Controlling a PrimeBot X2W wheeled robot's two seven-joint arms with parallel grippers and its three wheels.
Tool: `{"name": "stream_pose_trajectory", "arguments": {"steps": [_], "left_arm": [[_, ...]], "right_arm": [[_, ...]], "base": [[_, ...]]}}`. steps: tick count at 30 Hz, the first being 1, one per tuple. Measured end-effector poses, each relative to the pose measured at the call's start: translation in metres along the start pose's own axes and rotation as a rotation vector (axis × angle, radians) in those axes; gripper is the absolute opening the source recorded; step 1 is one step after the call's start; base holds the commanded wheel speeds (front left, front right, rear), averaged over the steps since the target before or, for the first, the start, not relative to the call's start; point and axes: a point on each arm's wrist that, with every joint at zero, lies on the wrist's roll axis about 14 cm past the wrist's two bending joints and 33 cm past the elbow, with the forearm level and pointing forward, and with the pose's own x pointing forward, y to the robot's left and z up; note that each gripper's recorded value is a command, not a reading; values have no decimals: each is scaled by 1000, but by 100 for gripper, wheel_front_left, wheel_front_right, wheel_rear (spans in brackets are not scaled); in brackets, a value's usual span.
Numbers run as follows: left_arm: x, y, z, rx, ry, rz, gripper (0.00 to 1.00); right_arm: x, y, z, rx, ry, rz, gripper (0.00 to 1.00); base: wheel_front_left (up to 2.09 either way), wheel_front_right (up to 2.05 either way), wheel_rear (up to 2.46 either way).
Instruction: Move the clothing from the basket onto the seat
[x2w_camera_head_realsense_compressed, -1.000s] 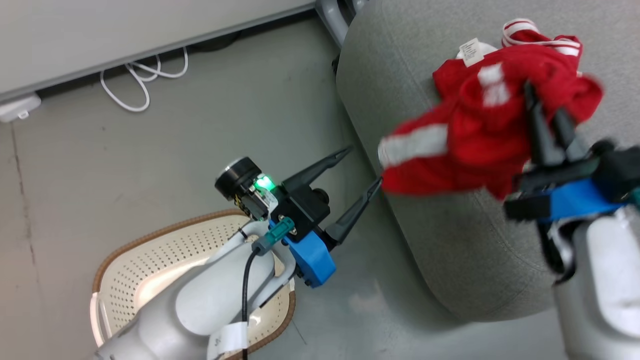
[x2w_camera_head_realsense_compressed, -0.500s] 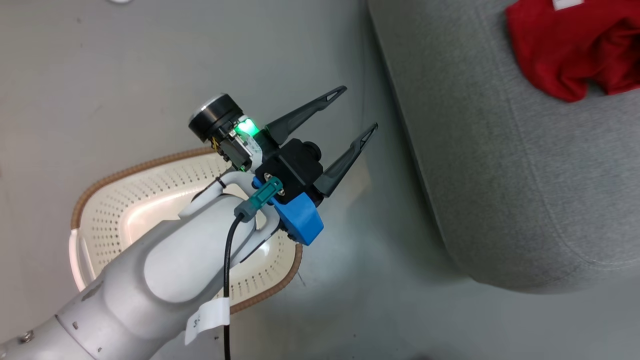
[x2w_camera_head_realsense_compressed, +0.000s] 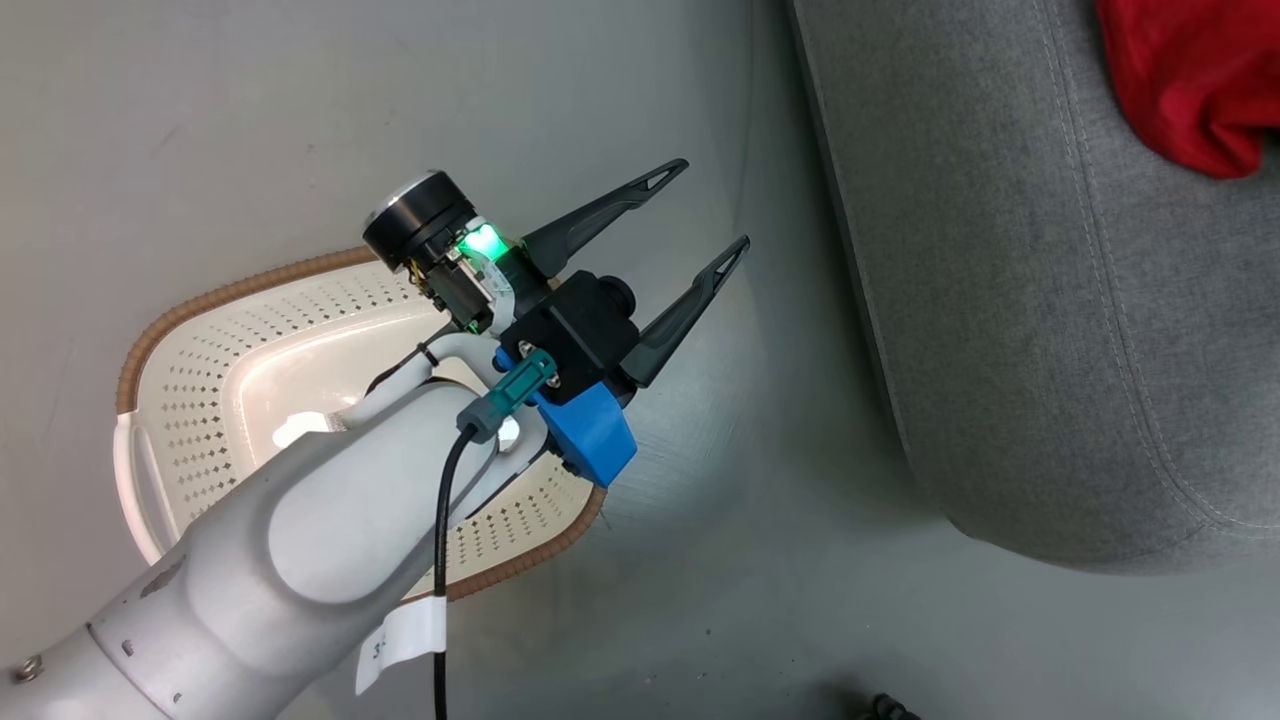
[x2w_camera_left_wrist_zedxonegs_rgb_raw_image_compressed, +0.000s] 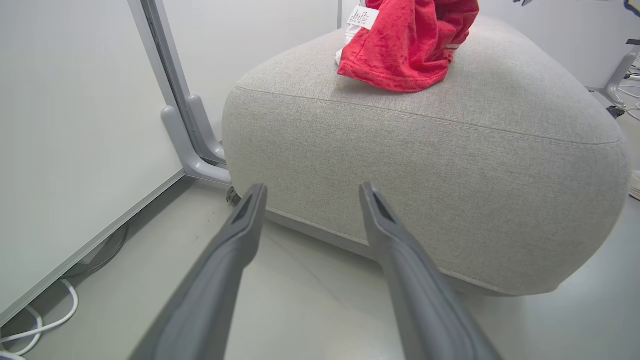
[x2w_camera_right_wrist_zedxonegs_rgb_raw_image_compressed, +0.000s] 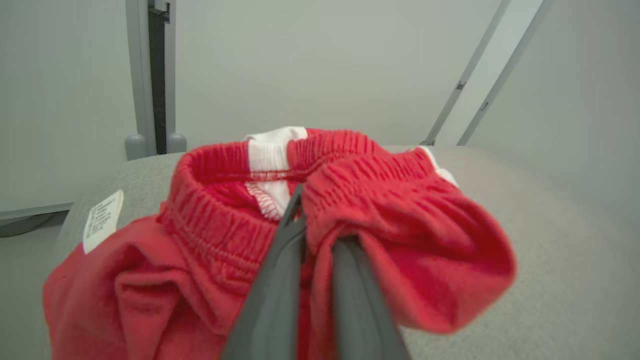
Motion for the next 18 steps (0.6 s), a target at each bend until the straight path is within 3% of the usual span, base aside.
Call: {"name": "stream_pose_trajectory", "arguments": {"steps": [1,2,3,4,14,18], "left_arm": [[0,0,0,2,1,1,100],[-1,1,0,4,2,2,100],[-1,1,1,8,3,3,100],[-2,2,3,12,2,4,100],[-9,-14,40,19,-52,50,100],[-16,-14,60,19,-80,104,100]], "right_arm": [[-1,0,-2,7,4,-3,0],[-2,1,-2,12,4,-4,19],[-4,1,-2,14,5,-5,49],[-6,-1,-3,25,9,-11,100],[-71,-28,-18,41,72,-39,100],[-94,-35,-5,45,38,-31,100]], "base": [[0,0,0],[0,0,0],[0,0,0],[0,0,0],[0,0,0],[0,0,0]]}}
